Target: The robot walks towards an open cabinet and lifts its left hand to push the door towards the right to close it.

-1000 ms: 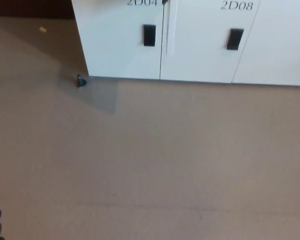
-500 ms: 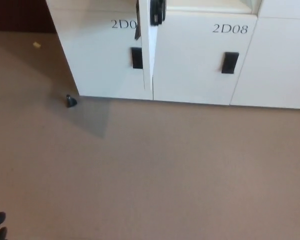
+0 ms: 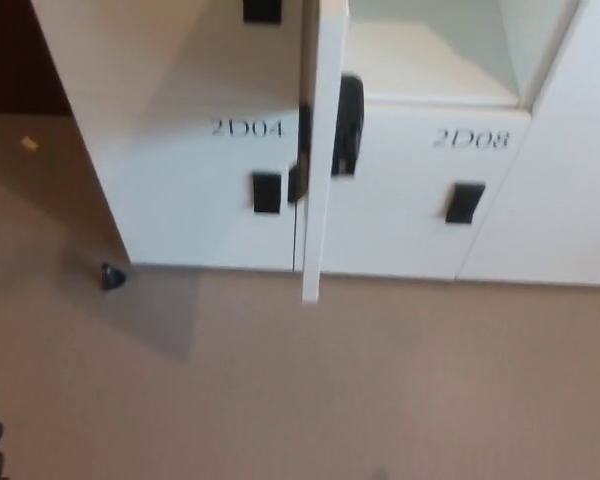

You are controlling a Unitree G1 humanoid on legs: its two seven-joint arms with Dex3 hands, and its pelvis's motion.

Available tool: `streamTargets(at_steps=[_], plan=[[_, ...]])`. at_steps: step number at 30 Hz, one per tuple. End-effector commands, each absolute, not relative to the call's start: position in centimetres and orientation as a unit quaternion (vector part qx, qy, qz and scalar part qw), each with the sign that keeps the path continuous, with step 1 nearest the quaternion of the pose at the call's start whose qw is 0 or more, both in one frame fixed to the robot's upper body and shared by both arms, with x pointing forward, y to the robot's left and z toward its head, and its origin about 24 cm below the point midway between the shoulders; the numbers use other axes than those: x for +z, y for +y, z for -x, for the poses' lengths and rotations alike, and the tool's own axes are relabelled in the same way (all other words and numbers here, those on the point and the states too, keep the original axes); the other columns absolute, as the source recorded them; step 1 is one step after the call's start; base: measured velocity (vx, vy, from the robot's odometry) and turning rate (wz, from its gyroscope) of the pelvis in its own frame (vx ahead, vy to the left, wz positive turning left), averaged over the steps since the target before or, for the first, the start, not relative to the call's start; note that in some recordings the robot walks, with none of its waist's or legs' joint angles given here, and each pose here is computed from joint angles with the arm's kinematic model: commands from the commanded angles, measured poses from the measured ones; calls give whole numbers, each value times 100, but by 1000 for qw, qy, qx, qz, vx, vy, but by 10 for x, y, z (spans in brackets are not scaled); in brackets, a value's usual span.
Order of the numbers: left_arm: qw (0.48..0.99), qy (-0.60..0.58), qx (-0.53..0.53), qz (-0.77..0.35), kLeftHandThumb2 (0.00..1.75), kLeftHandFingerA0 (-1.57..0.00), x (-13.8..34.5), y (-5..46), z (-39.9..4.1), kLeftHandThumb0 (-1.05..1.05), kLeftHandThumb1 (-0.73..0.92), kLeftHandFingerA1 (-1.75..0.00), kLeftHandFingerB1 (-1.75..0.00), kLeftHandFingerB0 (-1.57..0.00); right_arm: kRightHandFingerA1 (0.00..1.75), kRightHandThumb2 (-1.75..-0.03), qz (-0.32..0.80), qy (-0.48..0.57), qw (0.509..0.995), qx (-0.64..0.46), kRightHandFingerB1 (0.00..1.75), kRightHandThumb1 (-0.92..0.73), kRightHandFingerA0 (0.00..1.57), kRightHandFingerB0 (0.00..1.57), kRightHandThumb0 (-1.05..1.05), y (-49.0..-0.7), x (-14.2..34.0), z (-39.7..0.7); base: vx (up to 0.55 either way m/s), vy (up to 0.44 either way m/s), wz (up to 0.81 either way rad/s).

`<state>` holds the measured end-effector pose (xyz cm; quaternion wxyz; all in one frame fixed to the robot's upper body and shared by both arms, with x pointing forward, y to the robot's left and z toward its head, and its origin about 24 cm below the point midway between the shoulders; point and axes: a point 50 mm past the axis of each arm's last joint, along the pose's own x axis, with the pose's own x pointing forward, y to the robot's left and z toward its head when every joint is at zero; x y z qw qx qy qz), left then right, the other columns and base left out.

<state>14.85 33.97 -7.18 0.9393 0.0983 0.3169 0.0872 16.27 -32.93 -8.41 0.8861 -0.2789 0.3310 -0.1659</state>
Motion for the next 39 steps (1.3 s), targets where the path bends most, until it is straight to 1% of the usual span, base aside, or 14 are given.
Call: streamTargets(at_steps=[1, 2, 3, 5, 6, 10, 11, 15, 19, 21, 22, 30, 38, 39], plan=[[938, 318, 91, -105, 63, -48, -71, 343, -144, -63, 78, -43, -37, -44, 41, -62, 290, 335, 877, -189, 33, -75, 47, 28, -52, -335, -82, -160, 371, 85, 17], [938, 318, 92, -105, 63, -48, -71, 343, -144, -63, 78, -43, -37, -44, 41, -62, 289, 334, 877, -189, 33, -75, 47, 28, -52, -335, -82, -161, 374, 19, 21], [938, 318, 94, -104, 101, -45, -71, 344, -144, -61, 63, -59, -48, -29, 42, -62, 284, 328, 881, -189, 33, -75, 48, 28, -54, -334, -81, -161, 393, -92, 26], [937, 319, 95, -102, 101, -45, -72, 344, -143, -61, 63, -59, -48, -29, 42, -62, 277, 321, 885, -190, 33, -75, 48, 28, -54, -333, -80, -162, 415, -124, 23], [938, 317, 93, -104, 66, -48, -71, 343, -143, -67, 72, -45, -38, -42, 43, -62, 279, 315, 887, -190, 33, -75, 51, 30, -51, -332, -80, -162, 410, -150, 35], [939, 316, 91, -104, 67, -46, -71, 343, -144, -66, 70, -45, -39, -41, 43, -62, 279, 305, 891, -189, 34, -76, 50, 30, -48, -331, -79, -162, 474, -163, 28], [939, 316, 92, -101, 63, -46, -71, 343, -144, -62, 77, -43, -37, -42, 43, -62, 273, 293, 896, -190, 34, -75, 51, 31, -50, -330, -77, -162, 559, -139, 10], [939, 314, 96, -97, 63, -47, -71, 343, -145, -61, 77, -43, -37, -43, 42, -62, 272, 282, 900, -192, 34, -75, 51, 31, -50, -330, -76, -163, 424, -121, -2], [950, 279, 116, -75, 61, -47, -67, 339, -148, -50, 67, -44, -36, -42, 43, -63, 229, 230, 920, -220, 34, -77, 49, 30, -44, -327, -68, -168, 300, -66, -25], [953, 266, 127, -69, 61, -47, -66, 337, -149, -50, 67, -44, -36, -42, 43, -63, 206, 216, 926, -232, 34, -77, 49, 30, -44, -327, -66, -168, 310, -39, -39], [957, 249, 135, -59, 61, -41, -64, 335, -150, -34, 68, -40, -33, -36, 41, -64, 201, 202, 928, -239, 32, -80, 51, 28, -43, -326, -63, -169, 400, 113, 67], [966, 205, 152, -47, 60, -34, -57, 331, -151, -25, 69, -37, -31, -30, 40, -64, 182, 141, 937, -261, 33, -82, 45, 25, -36, -324, -43, -164, 411, 184, -12], [965, 207, 157, -43, 60, -37, -57, 331, -148, -24, 68, -39, -31, -31, 39, -64, 164, 140, 942, -258, 33, -82, 42, 23, -34, -324, -41, -160, -73, -162, 15], [965, 208, 157, -42, 60, -38, -57, 331, -148, -26, 67, -40, -32, -32, 40, -64, 170, 143, 940, -258, 33, -81, 46, 26, -36, -324, -41, -161, -152, -202, -10]])
